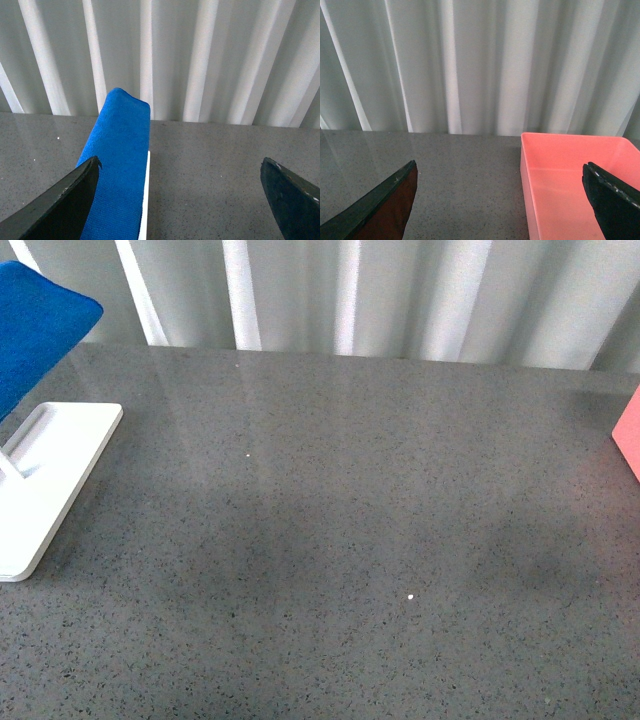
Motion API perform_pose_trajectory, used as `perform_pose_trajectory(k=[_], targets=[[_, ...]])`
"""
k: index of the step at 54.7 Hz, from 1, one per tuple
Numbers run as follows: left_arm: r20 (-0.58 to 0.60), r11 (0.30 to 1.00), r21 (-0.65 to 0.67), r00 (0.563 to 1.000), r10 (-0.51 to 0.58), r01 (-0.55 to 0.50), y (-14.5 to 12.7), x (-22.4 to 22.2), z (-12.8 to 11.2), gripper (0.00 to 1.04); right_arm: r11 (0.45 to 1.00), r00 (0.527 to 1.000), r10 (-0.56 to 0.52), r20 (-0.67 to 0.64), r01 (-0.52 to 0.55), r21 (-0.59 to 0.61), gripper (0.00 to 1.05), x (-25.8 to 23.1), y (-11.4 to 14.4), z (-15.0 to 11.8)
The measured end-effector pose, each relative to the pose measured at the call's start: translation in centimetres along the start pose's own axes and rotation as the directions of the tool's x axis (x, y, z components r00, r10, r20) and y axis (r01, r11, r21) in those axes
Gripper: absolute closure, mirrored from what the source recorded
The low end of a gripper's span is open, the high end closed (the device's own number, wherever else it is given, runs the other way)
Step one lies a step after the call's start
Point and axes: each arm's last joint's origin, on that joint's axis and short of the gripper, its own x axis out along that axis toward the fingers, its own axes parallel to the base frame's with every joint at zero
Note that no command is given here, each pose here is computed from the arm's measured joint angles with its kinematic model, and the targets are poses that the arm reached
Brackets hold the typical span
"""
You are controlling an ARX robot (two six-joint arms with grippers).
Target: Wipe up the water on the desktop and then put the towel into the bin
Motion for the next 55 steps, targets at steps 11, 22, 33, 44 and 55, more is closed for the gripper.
perform_pose_trajectory(k=[11, 22, 33, 44, 55], targets=[[-0.137, 0.997, -0.052, 0.99, 0.044, -0.052, 0.1, 0.1, -0.2, 0.07, 1.0, 1.0, 0.0, 0.0, 0.0, 0.0, 0.07, 0.0, 0.0, 0.0], [-0.327, 0.986, -0.165, 0.944, -0.051, -0.004, 0.4, 5.4, 3.1, 0.07, 1.0, 1.0, 0.0, 0.0, 0.0, 0.0, 0.07, 0.0, 0.0, 0.0], [-0.431, 0.998, -0.049, 0.9, -0.062, 0.045, 2.6, 16.8, 5.6, 0.07, 1.0, 1.0, 0.0, 0.0, 0.0, 0.0, 0.07, 0.0, 0.0, 0.0], [-0.491, 0.996, 0.077, 0.871, -0.009, 0.054, 4.7, 24.5, 6.2, 0.07, 1.0, 1.0, 0.0, 0.0, 0.0, 0.0, 0.07, 0.0, 0.0, 0.0], [-0.567, 0.984, 0.165, 0.823, 0.035, 0.072, 6.0, 27.3, 4.6, 0.07, 1.0, 1.0, 0.0, 0.0, 0.0, 0.0, 0.07, 0.0, 0.0, 0.0]])
